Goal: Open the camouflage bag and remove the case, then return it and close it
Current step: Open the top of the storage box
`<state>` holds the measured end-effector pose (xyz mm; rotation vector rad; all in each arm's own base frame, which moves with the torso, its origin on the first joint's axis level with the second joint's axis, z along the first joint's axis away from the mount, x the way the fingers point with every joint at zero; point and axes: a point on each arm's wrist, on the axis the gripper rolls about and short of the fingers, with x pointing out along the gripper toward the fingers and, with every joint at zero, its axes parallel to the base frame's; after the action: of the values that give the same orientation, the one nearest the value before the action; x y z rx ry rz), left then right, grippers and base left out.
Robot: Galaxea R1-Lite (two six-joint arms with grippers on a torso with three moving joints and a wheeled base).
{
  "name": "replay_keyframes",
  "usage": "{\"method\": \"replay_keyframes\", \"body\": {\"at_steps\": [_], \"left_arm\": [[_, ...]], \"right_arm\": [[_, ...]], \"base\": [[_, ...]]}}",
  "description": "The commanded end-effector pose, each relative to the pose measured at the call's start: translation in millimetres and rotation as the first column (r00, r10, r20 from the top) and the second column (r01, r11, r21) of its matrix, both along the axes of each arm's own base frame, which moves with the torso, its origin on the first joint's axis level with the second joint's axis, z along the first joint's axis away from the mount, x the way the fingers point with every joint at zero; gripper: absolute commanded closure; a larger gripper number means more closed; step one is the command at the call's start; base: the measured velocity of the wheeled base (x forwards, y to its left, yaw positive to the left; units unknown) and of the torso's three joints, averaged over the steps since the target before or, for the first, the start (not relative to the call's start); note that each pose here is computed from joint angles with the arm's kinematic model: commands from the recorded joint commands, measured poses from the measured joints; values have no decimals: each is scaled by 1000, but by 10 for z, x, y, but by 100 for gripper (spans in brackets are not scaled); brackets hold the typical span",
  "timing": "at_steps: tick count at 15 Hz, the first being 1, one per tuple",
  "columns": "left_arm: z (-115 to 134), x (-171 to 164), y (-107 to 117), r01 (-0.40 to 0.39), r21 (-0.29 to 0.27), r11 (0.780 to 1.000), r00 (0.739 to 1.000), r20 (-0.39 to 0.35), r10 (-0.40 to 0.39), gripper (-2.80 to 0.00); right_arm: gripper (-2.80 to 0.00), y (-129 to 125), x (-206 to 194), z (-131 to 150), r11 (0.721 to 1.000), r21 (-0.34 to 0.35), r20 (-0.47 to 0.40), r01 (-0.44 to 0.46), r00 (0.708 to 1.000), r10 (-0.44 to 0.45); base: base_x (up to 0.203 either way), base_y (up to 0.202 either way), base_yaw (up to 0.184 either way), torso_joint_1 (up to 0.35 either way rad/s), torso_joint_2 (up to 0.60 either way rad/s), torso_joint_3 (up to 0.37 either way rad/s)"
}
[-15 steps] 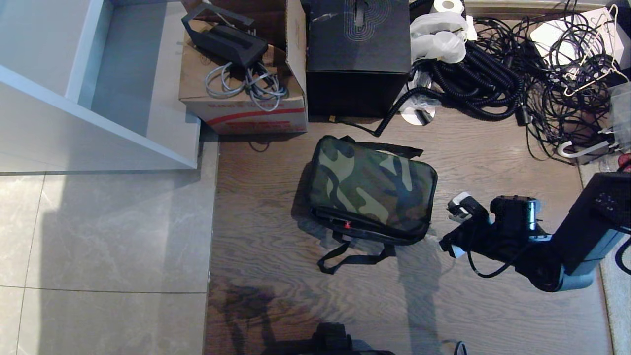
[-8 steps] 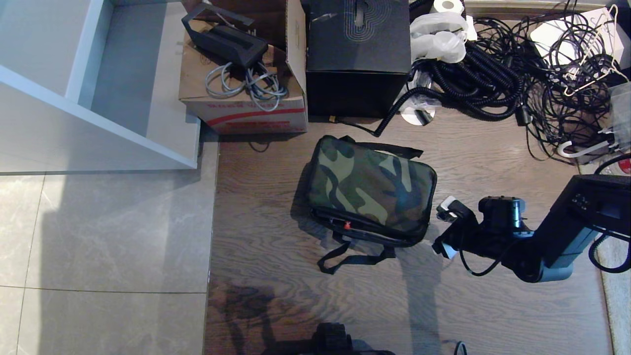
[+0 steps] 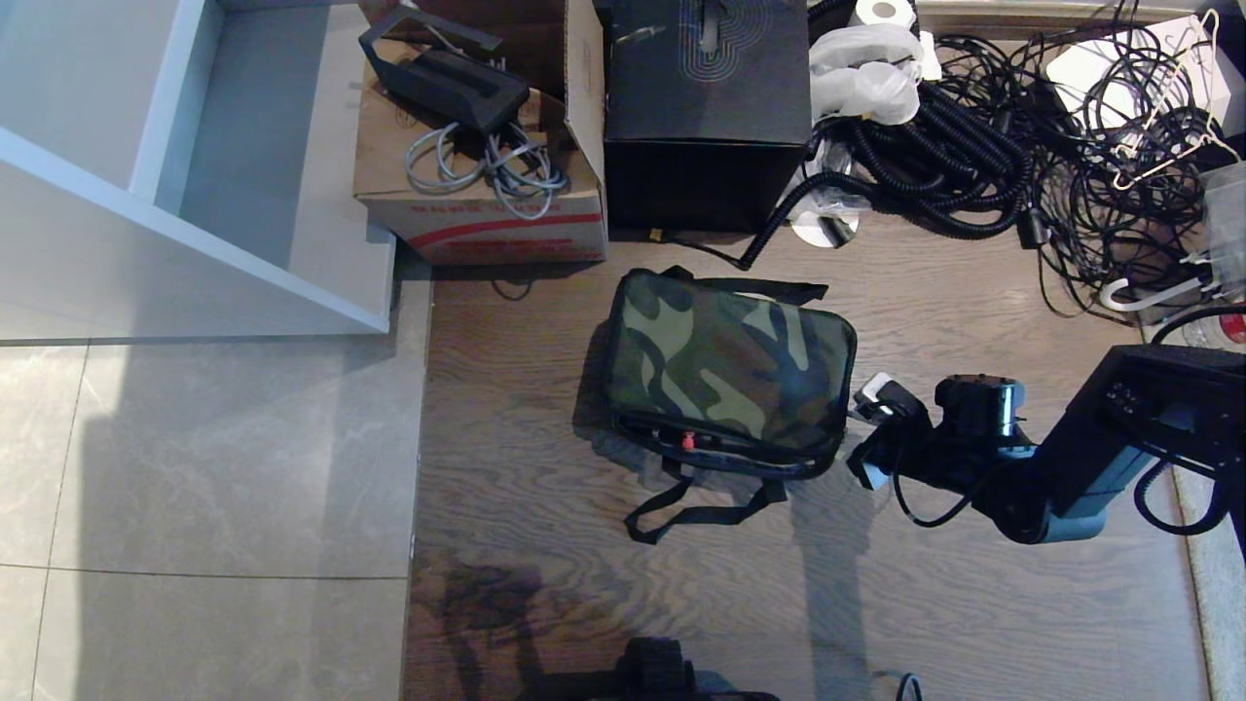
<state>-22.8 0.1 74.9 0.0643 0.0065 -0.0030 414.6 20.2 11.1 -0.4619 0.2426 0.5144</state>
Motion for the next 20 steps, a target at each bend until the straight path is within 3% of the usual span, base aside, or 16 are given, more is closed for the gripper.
{"method": "replay_keyframes", "body": {"at_steps": [1, 9, 16, 20], "left_arm": [[0, 0, 0, 0, 2, 1000, 1000, 0, 0, 0], [0, 0, 0, 0, 1, 1000, 1000, 0, 0, 0], [0, 0, 0, 0, 0, 1000, 1000, 0, 0, 0], [0, 0, 0, 0, 0, 1000, 1000, 0, 0, 0]], "right_arm": [[0, 7, 3, -16, 1000, -7, 5, -4, 1000, 4], [0, -4, -164, 232, 1000, -6, 18, 0, 1000, 0], [0, 49, -774, 413, 1000, 0, -118, -17, 993, 17], [0, 176, -957, 534, 989, 146, -224, 35, 975, -2]], "base": [[0, 0, 0, 0, 0, 0], [0, 0, 0, 0, 0, 0], [0, 0, 0, 0, 0, 0], [0, 0, 0, 0, 0, 0]]}}
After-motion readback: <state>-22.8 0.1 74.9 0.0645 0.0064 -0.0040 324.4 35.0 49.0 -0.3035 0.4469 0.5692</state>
